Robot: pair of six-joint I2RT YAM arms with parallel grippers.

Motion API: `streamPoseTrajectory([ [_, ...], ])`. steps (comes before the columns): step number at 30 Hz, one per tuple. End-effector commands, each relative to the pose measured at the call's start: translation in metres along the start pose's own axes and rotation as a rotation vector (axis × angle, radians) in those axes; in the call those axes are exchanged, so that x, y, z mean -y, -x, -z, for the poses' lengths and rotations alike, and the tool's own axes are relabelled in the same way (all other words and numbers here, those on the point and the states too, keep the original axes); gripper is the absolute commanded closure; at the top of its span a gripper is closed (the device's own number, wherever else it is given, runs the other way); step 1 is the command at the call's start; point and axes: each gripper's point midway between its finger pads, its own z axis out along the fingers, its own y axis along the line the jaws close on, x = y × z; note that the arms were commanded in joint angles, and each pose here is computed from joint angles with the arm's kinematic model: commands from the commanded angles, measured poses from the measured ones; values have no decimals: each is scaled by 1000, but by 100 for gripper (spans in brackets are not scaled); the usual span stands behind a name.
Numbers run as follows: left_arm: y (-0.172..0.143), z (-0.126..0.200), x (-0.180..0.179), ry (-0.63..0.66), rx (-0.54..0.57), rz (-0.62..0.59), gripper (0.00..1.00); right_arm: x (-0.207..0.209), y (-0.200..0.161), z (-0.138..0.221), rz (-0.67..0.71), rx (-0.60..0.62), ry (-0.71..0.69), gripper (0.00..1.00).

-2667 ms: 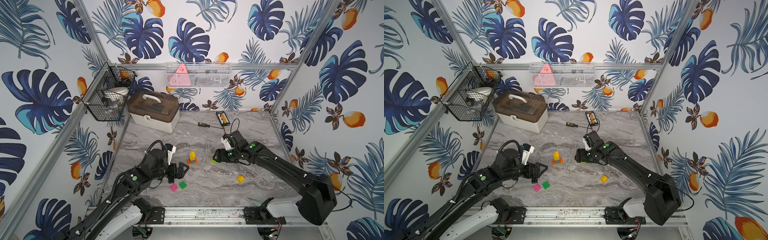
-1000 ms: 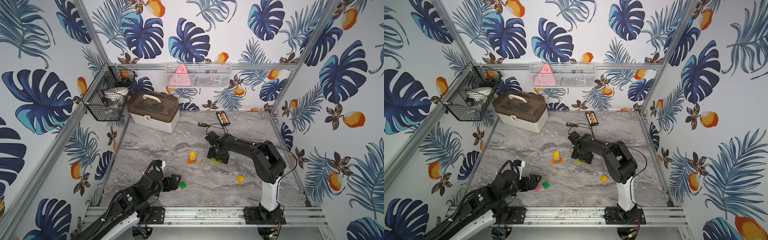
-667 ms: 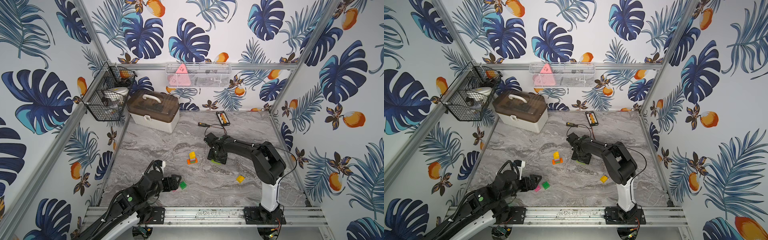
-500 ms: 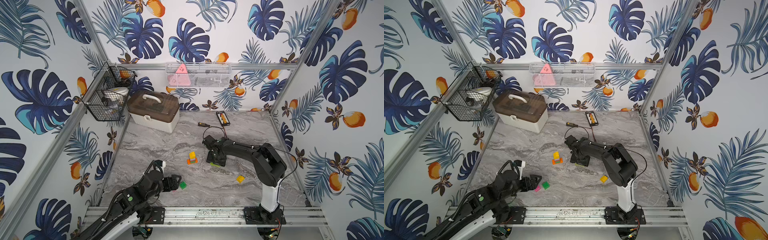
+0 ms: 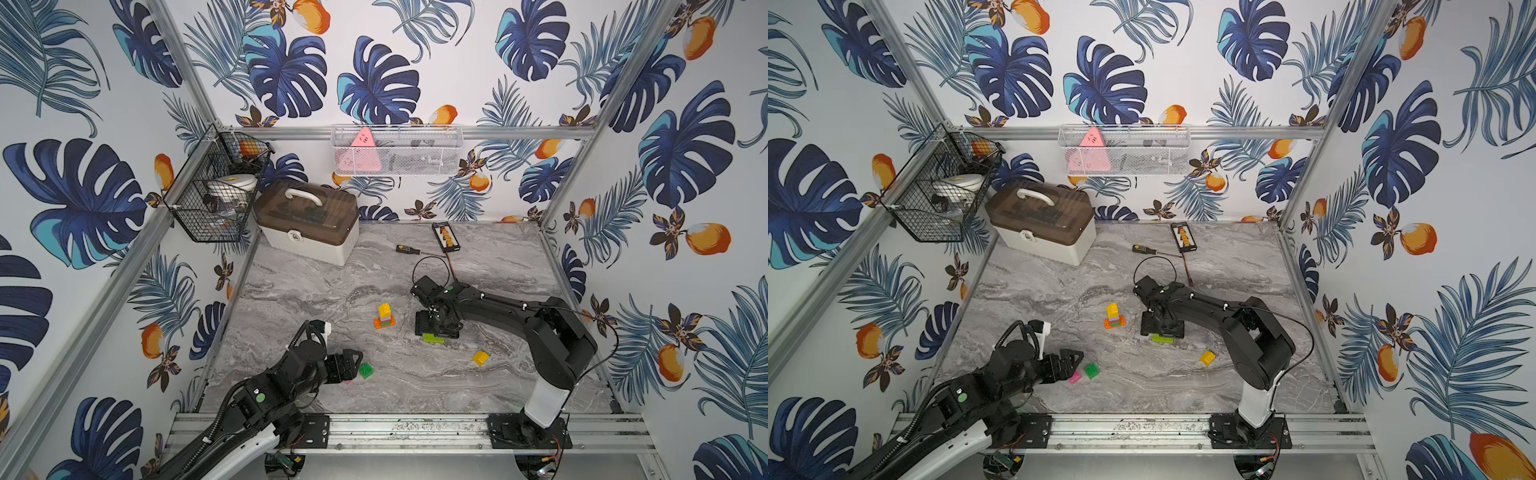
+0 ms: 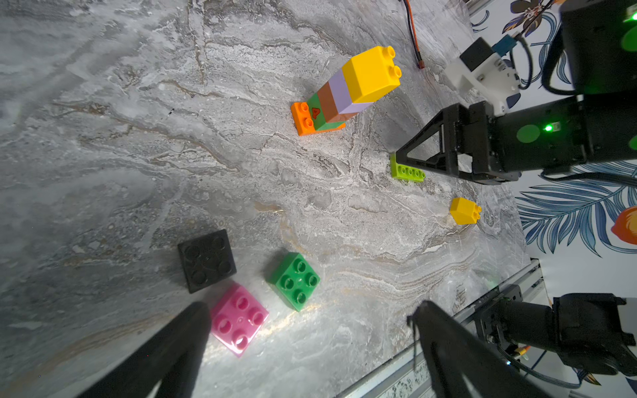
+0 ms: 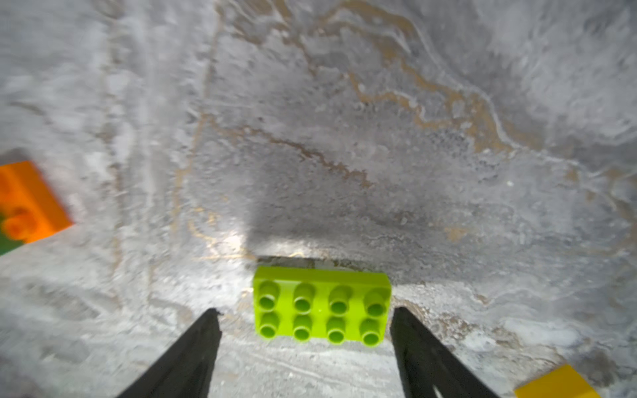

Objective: Assemble the number 1 with lego
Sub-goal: Move the lego brick at the center of the board, then pick up the lego brick from the center of the board.

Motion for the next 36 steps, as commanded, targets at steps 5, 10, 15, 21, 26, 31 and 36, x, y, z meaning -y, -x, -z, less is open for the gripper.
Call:
streamPoseTrajectory([
  [5, 16, 17, 14, -35, 46, 19, 1, -9, -3, 35, 157, 12, 74, 6],
  [10, 60, 70, 46, -71, 161, -37, 1, -66, -46, 65, 371, 61, 246, 8],
  [15, 103, 136, 60, -24, 292, -142, 1, -108, -91, 61, 563, 42, 226, 13],
  [21, 125, 184, 40, 109, 423, -246, 1, -143, -122, 45, 724, 23, 156, 22],
  [26, 120, 186, 34, 90, 458, -272, 1, -152, -125, 29, 813, -19, 106, 29],
  [31, 114, 182, 33, 37, 478, -256, 1, -160, -125, 14, 858, -54, 68, 39],
  [36, 110, 182, 44, -16, 453, -286, 1, -167, -128, 5, 860, -86, 68, 40],
])
